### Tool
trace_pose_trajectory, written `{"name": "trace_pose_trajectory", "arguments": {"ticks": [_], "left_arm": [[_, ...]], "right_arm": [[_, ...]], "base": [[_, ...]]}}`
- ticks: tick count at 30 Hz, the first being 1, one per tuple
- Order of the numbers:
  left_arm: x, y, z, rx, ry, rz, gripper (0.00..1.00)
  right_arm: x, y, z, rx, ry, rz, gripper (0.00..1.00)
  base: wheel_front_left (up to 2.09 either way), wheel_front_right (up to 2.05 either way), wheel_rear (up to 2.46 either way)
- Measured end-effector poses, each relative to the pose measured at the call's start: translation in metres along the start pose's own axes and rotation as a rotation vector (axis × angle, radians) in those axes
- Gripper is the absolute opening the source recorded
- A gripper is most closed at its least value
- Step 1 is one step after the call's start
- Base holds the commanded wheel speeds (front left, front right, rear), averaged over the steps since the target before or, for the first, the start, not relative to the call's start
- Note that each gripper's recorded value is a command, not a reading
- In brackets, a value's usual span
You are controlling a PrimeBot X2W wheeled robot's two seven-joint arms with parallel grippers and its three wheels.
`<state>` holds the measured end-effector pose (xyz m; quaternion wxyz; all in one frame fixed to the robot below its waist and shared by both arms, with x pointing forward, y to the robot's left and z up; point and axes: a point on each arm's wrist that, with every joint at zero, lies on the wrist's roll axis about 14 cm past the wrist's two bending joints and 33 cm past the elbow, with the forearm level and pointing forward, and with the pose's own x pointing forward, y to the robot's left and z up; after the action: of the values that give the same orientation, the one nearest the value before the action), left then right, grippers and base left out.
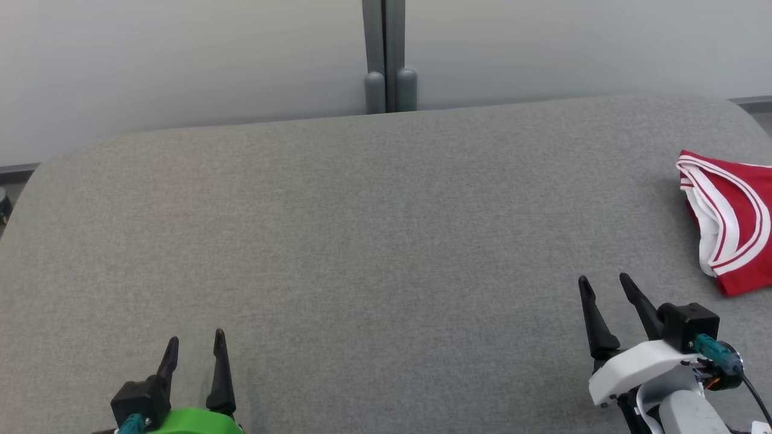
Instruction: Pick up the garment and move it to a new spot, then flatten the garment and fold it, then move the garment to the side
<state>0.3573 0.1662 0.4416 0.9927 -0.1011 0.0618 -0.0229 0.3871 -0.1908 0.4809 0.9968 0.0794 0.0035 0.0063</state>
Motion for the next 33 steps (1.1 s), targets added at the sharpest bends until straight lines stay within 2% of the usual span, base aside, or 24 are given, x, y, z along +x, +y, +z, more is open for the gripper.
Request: {"name": "trace_pose_trajectory", "arguments": {"ticks": [2,3,10,18,33], "left_arm": [[-0.004,0.003,0.0,-0.002,0.0,0.01,1.0],[-0.005,0.005,0.0,-0.01,-0.003,0.016,0.0],[-0.011,0.009,-0.019,-0.035,0.06,0.039,0.0],[-0.01,0.016,-0.017,-0.201,0.067,0.085,0.0],[-0.004,0.023,-0.004,-0.433,0.036,0.123,0.0]], "right_arm": [[0.001,0.004,0.0,0.003,0.001,0.01,1.0],[0.001,0.005,-0.001,0.005,0.003,0.013,0.0],[-0.013,0.003,-0.03,0.042,0.094,-0.01,0.0],[-0.011,-0.003,-0.027,0.205,0.095,-0.056,0.0],[-0.008,-0.008,-0.019,0.445,0.077,-0.096,0.0]], "base": [[0.0,0.0,0.0],[0.0,0.0,0.0],[0.0,0.0,0.0],[0.0,0.0,0.0],[0.0,0.0,0.0]]}}
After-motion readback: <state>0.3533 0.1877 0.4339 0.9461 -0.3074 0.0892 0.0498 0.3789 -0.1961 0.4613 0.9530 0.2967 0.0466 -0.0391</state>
